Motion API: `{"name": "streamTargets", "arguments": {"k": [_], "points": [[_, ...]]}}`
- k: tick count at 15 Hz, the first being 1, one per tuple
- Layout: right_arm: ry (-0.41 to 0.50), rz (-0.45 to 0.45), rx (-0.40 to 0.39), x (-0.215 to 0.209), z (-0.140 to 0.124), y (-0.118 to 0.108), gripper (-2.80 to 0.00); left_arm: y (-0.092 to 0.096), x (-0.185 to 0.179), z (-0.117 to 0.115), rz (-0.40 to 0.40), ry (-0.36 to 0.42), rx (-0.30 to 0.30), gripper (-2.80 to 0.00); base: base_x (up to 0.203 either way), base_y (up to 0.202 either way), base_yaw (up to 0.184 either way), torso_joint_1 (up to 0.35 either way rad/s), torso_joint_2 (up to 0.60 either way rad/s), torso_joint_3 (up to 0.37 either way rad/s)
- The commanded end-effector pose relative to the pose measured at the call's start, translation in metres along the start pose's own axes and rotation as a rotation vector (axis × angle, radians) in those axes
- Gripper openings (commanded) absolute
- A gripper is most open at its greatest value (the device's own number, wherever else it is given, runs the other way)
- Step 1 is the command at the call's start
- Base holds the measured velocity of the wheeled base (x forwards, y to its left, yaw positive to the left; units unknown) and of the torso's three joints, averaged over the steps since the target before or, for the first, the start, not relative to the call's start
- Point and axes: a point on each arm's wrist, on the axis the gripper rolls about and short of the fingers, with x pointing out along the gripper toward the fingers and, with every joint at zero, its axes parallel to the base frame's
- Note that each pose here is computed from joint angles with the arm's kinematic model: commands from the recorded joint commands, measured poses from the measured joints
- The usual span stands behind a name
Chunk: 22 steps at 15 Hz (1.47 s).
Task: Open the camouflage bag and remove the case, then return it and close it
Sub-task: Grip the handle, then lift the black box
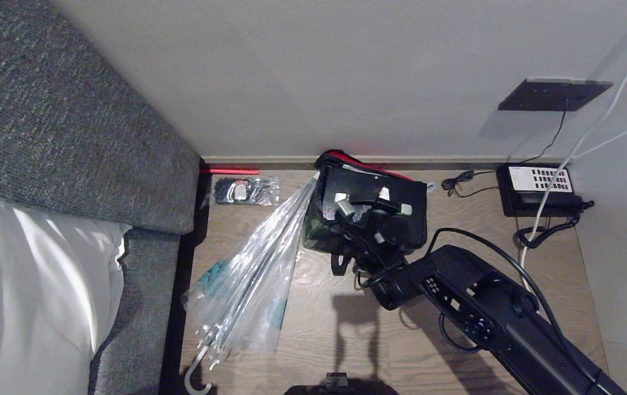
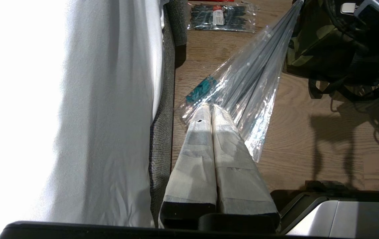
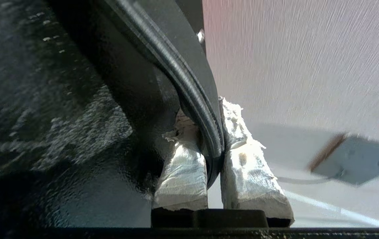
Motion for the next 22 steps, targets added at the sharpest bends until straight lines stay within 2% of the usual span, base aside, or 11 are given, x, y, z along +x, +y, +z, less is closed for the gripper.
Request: {"name": "streamTargets", "arguments": {"k": [1,4,7,9,17,20,22], "points": [[0.03,-0.032,0.03,0.006,0.005,-0.021,-2.8,0.0,0.0,0.0,0.001,0.0,0.001,-2.8,0.0,0.0,0.0,0.0,0.0,0.0],[0.059,-0.078,0.096,0.015,0.02,-0.067,-2.8,0.0,0.0,0.0,0.001,0.002,0.002,-2.8,0.0,0.0,0.0,0.0,0.0,0.0],[0.037,-0.096,0.15,0.013,0.042,-0.121,-2.8,0.0,0.0,0.0,0.001,0.002,0.002,-2.8,0.0,0.0,0.0,0.0,0.0,0.0],[0.023,-0.087,0.152,0.01,0.049,-0.141,-2.8,0.0,0.0,0.0,0.001,0.002,0.002,-2.8,0.0,0.0,0.0,0.0,0.0,0.0],[0.017,-0.067,0.132,0.011,0.045,-0.188,-2.8,0.0,0.0,0.0,0.0,0.002,0.002,-2.8,0.0,0.0,0.0,0.0,0.0,0.0],[0.013,-0.052,0.114,0.006,0.04,-0.195,-2.8,0.0,0.0,0.0,0.0,0.002,0.002,-2.8,0.0,0.0,0.0,0.0,0.0,0.0],[-0.001,-0.019,0.082,-0.006,0.035,-0.186,-2.8,0.0,0.0,0.0,-0.001,0.002,0.002,-2.8,0.0,0.0,0.0,0.0,0.0,0.0]]}}
